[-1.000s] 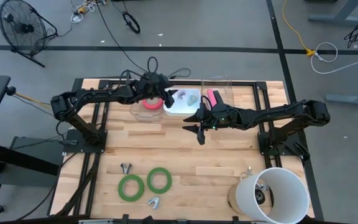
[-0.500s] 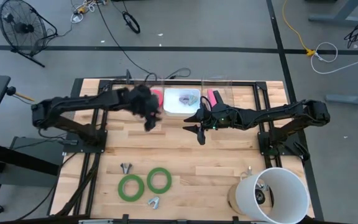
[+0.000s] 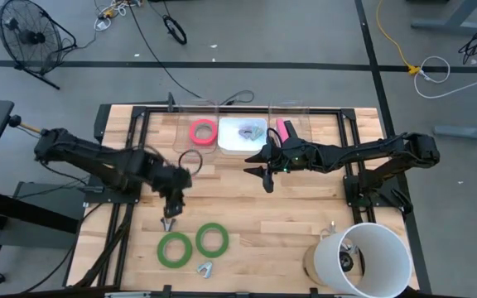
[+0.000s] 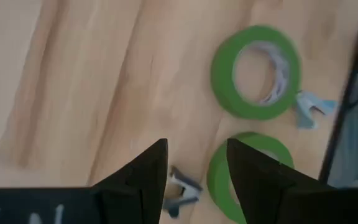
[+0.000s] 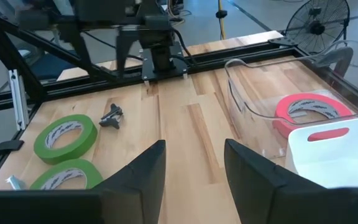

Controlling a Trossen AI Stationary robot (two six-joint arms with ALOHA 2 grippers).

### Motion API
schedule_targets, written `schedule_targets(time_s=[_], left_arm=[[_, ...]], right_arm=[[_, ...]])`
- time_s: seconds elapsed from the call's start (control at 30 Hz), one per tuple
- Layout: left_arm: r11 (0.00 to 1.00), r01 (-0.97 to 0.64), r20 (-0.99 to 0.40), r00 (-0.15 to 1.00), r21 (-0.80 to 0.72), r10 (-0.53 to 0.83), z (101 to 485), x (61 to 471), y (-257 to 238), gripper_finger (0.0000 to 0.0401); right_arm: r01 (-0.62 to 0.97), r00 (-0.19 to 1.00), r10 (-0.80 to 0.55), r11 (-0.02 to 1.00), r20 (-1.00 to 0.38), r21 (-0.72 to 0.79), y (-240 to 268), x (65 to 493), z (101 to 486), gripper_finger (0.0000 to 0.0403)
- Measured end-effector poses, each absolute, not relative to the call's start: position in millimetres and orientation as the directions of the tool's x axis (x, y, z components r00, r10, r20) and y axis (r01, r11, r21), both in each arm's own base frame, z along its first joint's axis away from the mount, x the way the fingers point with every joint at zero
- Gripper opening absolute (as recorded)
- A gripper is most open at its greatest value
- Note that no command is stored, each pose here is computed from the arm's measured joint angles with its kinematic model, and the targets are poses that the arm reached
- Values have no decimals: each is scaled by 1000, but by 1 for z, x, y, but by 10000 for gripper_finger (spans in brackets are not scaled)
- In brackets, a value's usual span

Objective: Pick and place Stapler, Stapler remover, tape
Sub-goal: Put the black staple remover into the white bin

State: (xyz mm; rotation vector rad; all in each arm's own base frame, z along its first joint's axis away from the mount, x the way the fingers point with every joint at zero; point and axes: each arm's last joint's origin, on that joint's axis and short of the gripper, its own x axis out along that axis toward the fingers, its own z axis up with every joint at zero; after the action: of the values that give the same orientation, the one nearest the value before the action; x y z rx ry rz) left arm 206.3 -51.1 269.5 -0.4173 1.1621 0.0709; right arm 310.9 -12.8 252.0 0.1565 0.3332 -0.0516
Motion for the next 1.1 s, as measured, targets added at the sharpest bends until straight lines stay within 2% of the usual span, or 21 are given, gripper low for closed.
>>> schedule_targets(time_s=[0.3, 0.57, 0.67, 0.8, 0.93, 1.1], left_arm=[[814, -523, -930, 362, -252, -55, 266, 178, -100, 172], [649, -703, -896, 438, -289, 76, 261, 153, -136, 172], [602, -757, -914, 392, -254, 107, 251, 149, -147, 172], [485, -854, -944, 295, -190, 150, 233, 152, -158, 171], [424, -898, -955, 222, -121, 198, 214, 159, -167, 171], [328, -944, -976, 106, -39, 188, 192, 166, -177, 171]], right_arm=[[66, 944, -24, 991, -328, 116, -13, 311, 252, 164], [72, 946, -31, 991, -323, 114, -15, 311, 253, 164], [72, 942, -30, 991, -334, 114, -15, 311, 252, 164], [77, 932, -30, 990, -362, 117, -15, 310, 249, 164], [85, 908, -29, 989, -417, 117, -15, 307, 244, 164], [88, 894, -28, 989, -447, 116, -15, 306, 241, 164]])
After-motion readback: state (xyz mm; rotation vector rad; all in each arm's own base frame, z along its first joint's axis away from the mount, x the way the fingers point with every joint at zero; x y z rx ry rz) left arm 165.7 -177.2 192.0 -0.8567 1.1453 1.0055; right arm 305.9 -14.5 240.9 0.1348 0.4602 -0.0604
